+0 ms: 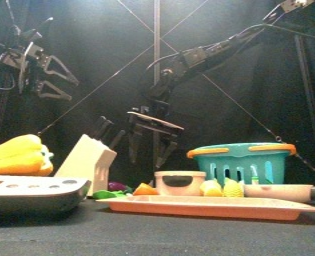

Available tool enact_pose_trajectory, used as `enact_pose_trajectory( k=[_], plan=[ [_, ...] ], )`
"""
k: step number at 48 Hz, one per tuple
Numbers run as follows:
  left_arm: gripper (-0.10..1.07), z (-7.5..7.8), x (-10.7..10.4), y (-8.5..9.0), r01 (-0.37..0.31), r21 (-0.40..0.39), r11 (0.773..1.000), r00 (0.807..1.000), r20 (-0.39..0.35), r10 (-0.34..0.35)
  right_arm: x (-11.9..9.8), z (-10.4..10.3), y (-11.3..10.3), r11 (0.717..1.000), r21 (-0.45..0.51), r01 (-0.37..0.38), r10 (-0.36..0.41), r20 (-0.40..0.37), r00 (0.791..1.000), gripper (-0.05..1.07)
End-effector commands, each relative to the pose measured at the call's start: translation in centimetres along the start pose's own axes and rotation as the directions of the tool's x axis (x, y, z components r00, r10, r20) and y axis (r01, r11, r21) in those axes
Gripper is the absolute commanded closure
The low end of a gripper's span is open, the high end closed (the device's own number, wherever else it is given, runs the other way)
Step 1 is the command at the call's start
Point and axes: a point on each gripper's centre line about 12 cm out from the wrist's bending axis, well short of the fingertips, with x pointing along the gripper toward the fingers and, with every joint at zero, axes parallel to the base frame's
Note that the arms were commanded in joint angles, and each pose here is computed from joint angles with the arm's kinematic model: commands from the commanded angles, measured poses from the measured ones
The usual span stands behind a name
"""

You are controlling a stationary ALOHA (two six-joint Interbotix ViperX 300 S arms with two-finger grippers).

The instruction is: Grab rice

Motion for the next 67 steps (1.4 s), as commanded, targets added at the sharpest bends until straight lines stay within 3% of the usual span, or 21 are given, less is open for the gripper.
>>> enact_pose_trajectory(
  k=[1, 24, 37, 47, 67],
  plan=[
    [-0.05, 0.5, 0.1, -0.1, 0.004, 0.004, 1.0, 1.0, 0.013, -0.004, -1.3, 1.1, 0.3, 1.0, 0.015, -0.027, 0.026, 0.032, 0.999, -0.02],
    [-0.05, 0.4, 0.1, -0.1, 0.004, 0.007, 1.0, 1.0, 0.011, -0.004, 0.6, 1.7, 0.4, 1.0, 0.018, -0.011, 0.011, 0.025, 1.0, -0.02],
    [-0.05, 0.3, 0.1, 0.0, 0.001, 0.006, 1.0, 1.0, 0.006, -0.001, 0.1, 2.3, -0.1, 1.0, 0.028, 0.003, -0.004, 0.025, 1.0, -0.02],
    [-0.05, 0.2, 0.1, 0.0, -0.004, 0.006, 1.0, 1.0, -0.002, 0.004, -0.7, 3.5, 1.2, 0.999, 0.028, -0.033, 0.032, 0.059, 0.998, -0.02],
    [-0.05, 0.1, 0.1, 0.1, -0.01, 0.01, 1.0, 1.0, -0.014, 0.01, -1.0, 4.2, 2.1, 1.0, 0.01, -0.009, 0.009, 0.048, 0.999, -0.02]
  ],
)
